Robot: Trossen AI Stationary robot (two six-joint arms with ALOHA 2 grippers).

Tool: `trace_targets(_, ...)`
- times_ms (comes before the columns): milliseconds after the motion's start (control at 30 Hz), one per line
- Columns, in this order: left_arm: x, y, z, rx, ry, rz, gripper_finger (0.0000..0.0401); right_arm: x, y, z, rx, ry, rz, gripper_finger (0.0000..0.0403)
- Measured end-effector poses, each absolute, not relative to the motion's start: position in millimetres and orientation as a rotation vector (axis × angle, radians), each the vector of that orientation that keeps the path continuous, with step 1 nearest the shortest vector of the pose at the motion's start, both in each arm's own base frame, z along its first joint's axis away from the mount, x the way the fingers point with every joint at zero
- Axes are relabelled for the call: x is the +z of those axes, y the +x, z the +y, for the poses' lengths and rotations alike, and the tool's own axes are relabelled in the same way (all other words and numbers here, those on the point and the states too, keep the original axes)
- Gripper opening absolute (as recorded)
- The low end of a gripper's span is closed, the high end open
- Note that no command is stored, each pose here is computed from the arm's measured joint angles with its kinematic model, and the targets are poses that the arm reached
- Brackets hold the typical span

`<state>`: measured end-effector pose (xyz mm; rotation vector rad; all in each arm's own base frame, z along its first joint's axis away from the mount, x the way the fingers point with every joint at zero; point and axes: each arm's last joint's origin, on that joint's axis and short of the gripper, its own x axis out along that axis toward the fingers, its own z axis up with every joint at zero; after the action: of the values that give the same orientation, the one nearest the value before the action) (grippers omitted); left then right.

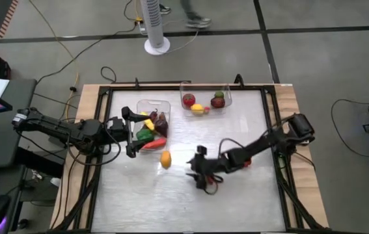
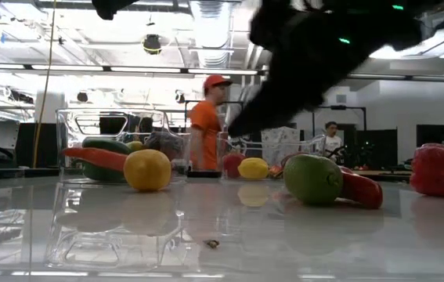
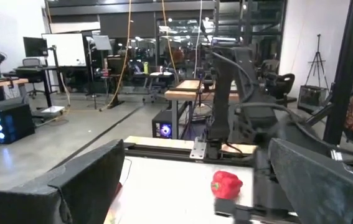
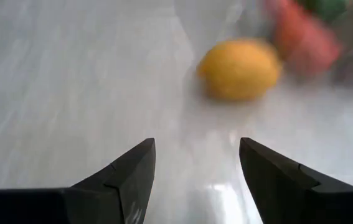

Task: Sort produce into baskets
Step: Put the green lime into the right transparent bin

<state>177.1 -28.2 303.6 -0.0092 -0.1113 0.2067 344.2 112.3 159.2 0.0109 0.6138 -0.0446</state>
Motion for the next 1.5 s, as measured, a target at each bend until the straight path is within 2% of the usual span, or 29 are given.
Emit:
trace_targets(233,304,177,-28,0.209,-0.010,-0.113,0.0387,147,323,146,-0.072,-0.071,0.603,0.0260)
trace_targets(433,303,177,-28,0.209,-0.014,-0.102,0.0387,136,325,147,-0.094,-0.073,0.621,0.0261)
trace_targets(700,302,177,-28,0.210,-0.011,-0.091,0.0387,97,328,150,-0.113,-0.107,0.696,0.0260)
trace_targets(833,302,177,-28,0.209,-0.011,-0.091,0.0387,91,328,149,-0.137,-0.117,0.702,0.0246)
trace_targets(1033,302,177,-28,0.209,-0.011,-0.091,0.0387,92,327,151,-0.133,-0.147,0.698,0.0169)
trace_targets(1300,302,177,-28,0.210,-0.008,-0.091,0.0387,104,329,143,-0.129,-0.255,0.679,0.0166)
trace_targets(1500,302,177,-28,0.209,-0.010,-0.092,0.0387,159,328,119,-0.257,-0.334,0.580,0.0178)
